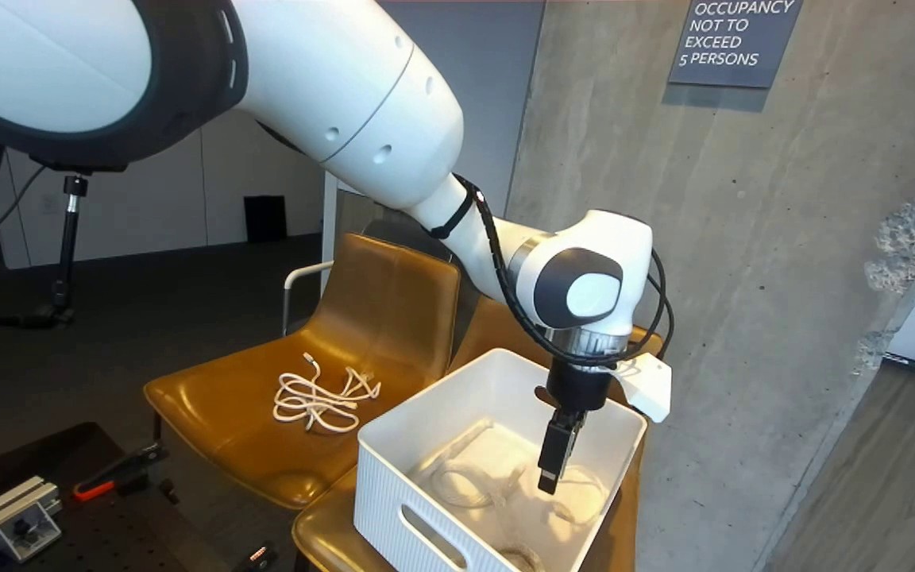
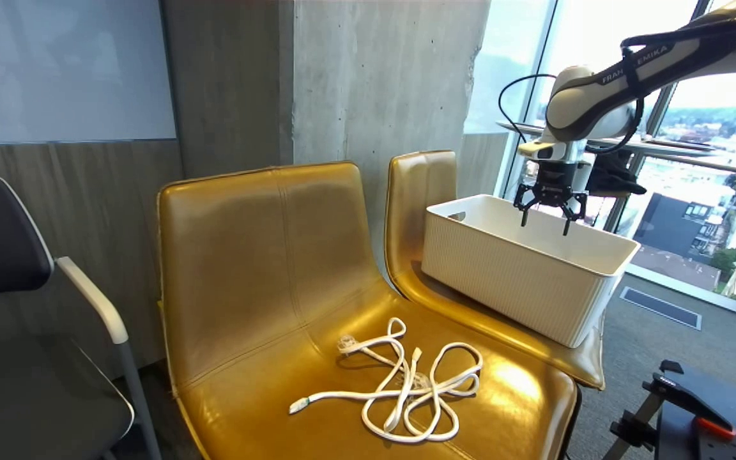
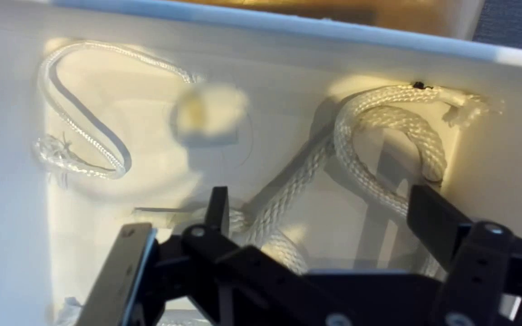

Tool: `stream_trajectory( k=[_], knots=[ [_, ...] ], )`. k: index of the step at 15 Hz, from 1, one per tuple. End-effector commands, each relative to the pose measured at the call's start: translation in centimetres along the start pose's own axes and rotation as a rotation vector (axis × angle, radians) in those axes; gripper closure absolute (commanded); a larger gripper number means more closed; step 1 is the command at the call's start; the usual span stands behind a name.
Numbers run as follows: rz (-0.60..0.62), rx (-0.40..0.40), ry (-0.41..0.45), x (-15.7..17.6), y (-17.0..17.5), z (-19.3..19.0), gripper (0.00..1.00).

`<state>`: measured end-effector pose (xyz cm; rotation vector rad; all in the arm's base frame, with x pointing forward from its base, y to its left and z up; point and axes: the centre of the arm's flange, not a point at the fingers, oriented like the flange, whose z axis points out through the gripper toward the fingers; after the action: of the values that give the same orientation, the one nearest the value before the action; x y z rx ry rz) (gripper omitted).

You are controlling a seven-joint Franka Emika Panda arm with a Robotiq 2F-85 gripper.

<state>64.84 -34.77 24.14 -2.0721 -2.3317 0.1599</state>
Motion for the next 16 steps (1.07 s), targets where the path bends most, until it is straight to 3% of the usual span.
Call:
stream_trajectory(
  k=[1,7,16],
  knots=[
    [0.007,-0.041,-0.014,0.9,-2.5,1.7,0.0],
    [0.046,-0.054,-0.029,3.2,-2.9,5.0,0.0],
    [0.073,0.059,-0.046,3.7,-3.6,10.2,0.0]
  ],
)
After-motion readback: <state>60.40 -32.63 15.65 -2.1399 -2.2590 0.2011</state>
